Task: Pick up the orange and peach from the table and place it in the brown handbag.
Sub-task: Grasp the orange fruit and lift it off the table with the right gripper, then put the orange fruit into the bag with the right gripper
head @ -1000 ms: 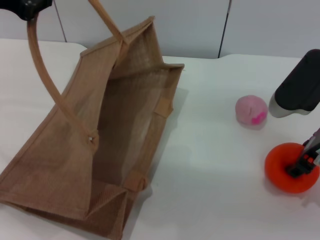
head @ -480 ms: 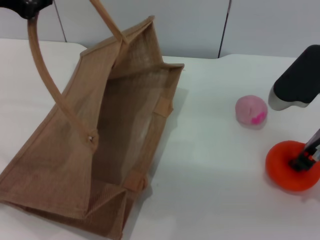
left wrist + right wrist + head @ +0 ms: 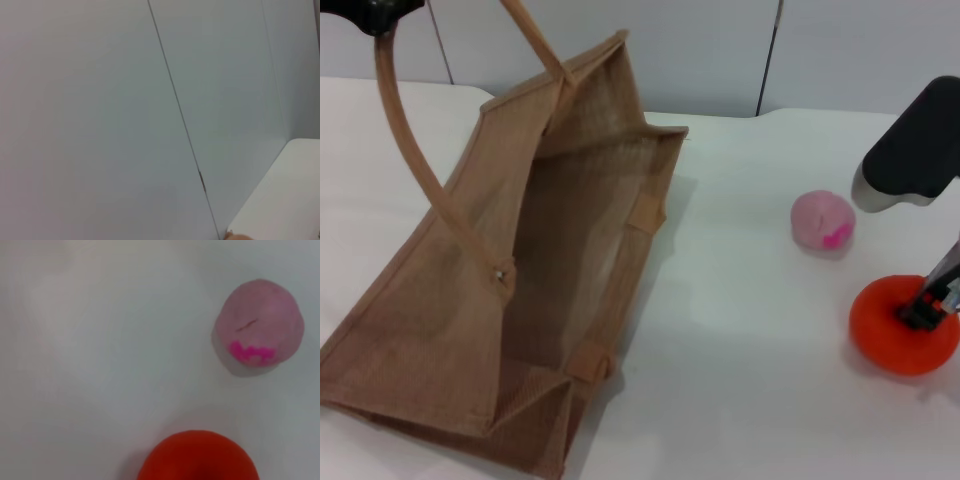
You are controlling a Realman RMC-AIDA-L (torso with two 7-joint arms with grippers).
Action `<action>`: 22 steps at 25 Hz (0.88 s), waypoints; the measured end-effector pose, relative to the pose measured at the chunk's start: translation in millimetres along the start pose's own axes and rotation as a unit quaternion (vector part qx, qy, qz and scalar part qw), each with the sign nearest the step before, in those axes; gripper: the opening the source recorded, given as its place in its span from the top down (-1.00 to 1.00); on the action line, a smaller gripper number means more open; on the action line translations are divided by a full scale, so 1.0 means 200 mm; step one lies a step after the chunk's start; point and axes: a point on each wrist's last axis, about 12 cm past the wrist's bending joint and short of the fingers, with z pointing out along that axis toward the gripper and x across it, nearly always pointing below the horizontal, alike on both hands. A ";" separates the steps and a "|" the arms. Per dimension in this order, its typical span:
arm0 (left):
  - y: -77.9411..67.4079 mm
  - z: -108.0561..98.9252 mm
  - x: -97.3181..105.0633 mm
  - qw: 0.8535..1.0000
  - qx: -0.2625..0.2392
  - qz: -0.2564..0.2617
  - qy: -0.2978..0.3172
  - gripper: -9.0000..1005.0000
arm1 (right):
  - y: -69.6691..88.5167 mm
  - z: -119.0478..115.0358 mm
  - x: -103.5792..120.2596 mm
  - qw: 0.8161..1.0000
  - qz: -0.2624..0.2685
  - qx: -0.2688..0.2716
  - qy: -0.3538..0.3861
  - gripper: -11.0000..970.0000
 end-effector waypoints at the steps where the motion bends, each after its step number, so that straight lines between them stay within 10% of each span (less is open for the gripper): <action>1: 0.00 0.00 0.00 1.000 0.000 0.000 -0.001 0.64 | 0.00 0.00 0.00 1.000 -0.001 0.000 0.001 0.19; 22: 0.00 0.09 -0.09 0.999 0.006 0.021 -0.041 0.63 | 0.15 -0.38 -0.17 0.988 -0.071 0.014 -0.138 0.44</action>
